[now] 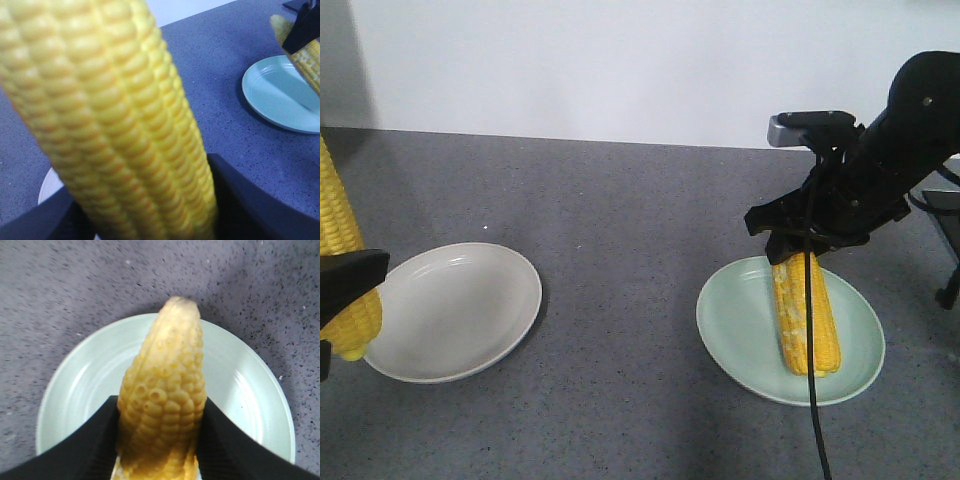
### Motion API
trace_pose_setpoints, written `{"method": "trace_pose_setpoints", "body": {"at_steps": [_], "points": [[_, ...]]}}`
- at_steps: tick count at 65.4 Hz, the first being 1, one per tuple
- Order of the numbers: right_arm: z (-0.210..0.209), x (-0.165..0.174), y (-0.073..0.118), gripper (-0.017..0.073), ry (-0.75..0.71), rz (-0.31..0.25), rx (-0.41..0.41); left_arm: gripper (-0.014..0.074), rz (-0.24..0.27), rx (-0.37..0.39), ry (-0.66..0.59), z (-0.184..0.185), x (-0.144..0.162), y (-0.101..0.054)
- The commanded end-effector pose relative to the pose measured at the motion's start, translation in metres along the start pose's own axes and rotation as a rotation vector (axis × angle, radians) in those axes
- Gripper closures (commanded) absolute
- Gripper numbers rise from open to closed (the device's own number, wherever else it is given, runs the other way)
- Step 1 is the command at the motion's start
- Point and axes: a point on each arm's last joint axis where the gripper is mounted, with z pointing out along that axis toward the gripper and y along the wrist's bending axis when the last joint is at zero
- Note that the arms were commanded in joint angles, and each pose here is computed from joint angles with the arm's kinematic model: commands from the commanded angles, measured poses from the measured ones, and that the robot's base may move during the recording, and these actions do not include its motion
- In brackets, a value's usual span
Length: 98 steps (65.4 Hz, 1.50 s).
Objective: Distribute corn equally
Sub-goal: 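Lower the right gripper's corn cob onto the pale green plate, then open the right gripper and release the cob on the green plate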
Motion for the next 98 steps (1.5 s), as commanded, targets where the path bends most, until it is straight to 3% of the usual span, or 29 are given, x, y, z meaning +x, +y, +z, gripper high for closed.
{"method": "trace_pose_setpoints", "body": {"at_steps": [1, 25, 46, 56, 68, 78, 87, 98], "points": [[-0.012, -0.009, 0.000, 0.0330, -0.080, -0.006, 0.011, 0.0290, 0.005, 0.002, -0.110, -0.007, -0.014, 0.000], [0.017, -0.013, -0.006, 0.0298, -0.020, 0.011, 0.022, 0.0290, 0.005, 0.002, -0.111, -0.007, -0.014, 0.000], [0.017, -0.014, -0.008, 0.0088, -0.027, 0.000, 0.042, 0.0290, 0.005, 0.002, -0.114, -0.007, -0.014, 0.000], [0.006, -0.014, -0.005, 0.0025, -0.061, -0.009, 0.043, 0.0290, 0.005, 0.002, -0.114, -0.007, -0.014, 0.000], [-0.029, -0.007, 0.001, 0.0024, -0.148, -0.024, 0.041, 0.0290, 0.004, 0.002, -0.109, -0.007, -0.014, 0.000], [-0.065, 0.016, 0.016, 0.0023, -0.299, -0.091, 0.045, 0.0290, 0.004, 0.002, -0.110, -0.007, -0.014, 0.000], [-0.093, 0.045, 0.035, 0.0023, -0.458, -0.188, 0.035, 0.0290, 0.004, 0.002, -0.111, -0.007, -0.014, 0.000], [-0.109, 0.079, 0.047, 0.0023, -0.557, -0.257, 0.017, 0.0290, 0.004, 0.002, -0.114, -0.007, -0.014, 0.000]]}}
